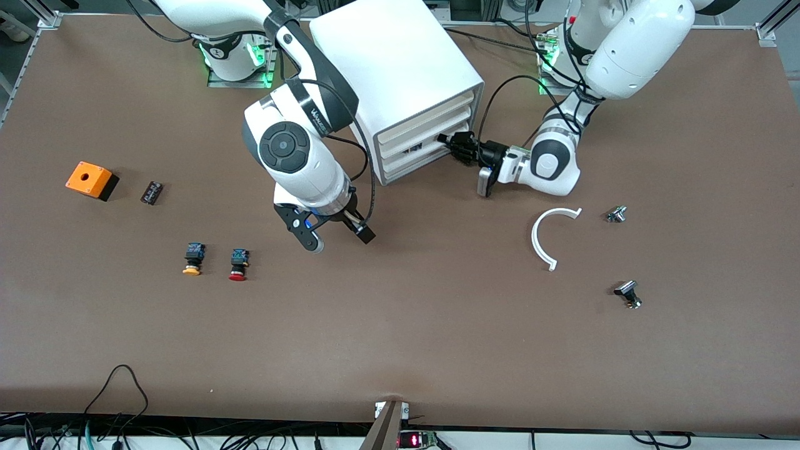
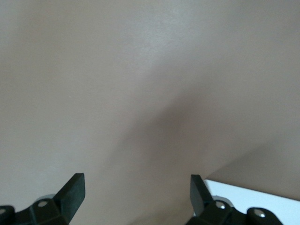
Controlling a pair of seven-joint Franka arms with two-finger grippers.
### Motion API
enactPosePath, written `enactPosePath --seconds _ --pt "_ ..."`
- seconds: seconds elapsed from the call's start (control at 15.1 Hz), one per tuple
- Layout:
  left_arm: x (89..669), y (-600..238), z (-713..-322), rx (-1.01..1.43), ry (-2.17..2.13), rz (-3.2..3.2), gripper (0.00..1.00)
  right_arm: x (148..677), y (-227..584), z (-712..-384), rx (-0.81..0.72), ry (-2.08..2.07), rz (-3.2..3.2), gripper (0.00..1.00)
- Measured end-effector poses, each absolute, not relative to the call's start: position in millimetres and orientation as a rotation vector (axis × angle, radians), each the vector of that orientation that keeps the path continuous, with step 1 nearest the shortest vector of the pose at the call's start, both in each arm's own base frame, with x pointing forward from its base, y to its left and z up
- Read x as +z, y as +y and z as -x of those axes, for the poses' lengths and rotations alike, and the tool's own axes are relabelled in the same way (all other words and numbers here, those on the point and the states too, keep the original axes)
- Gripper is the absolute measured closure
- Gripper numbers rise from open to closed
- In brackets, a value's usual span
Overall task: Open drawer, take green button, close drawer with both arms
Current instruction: 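Pull the drawer open with the left gripper while the right gripper reaches in, then grasp the green button with the right gripper while the left gripper withdraws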
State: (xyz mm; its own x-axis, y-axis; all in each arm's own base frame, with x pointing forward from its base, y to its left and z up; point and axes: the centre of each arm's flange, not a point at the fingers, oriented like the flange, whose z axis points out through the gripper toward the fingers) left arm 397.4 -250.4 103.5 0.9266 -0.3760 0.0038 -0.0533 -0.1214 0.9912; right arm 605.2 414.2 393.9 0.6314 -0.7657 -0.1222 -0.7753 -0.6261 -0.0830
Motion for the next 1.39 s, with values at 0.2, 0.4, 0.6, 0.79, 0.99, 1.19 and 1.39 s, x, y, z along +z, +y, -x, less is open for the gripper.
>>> enactPosePath --seconds 0.2,0.4,0.6,0.79,0.99,1.19,1.39 --pt "112 -227 -437 -0.257 -0.342 -1.727 0.87 402 429 -610 0.093 1.302 2.681 0.0" --pt "124 -194 -482 -0.241 -0.344 -1.802 0.87 403 453 -604 0.091 1.309 2.66 0.0" --pt "129 -174 -508 -0.23 -0.332 -1.834 0.87 408 474 -596 0.091 1.346 2.623 0.0" --pt "132 -173 -520 -0.247 -0.331 -1.853 0.86 405 500 -583 0.097 1.375 2.592 0.0" --pt "135 -169 -528 -0.261 -0.329 -1.88 0.67 391 533 -561 0.107 1.322 2.616 0.0" --pt "147 -152 -543 -0.285 -0.341 -1.938 0.37 371 558 -542 0.138 1.315 2.621 0.0" --pt "188 -128 -567 -0.378 -0.348 -1.999 0.11 343 573 -530 0.18 1.346 2.623 0.0"
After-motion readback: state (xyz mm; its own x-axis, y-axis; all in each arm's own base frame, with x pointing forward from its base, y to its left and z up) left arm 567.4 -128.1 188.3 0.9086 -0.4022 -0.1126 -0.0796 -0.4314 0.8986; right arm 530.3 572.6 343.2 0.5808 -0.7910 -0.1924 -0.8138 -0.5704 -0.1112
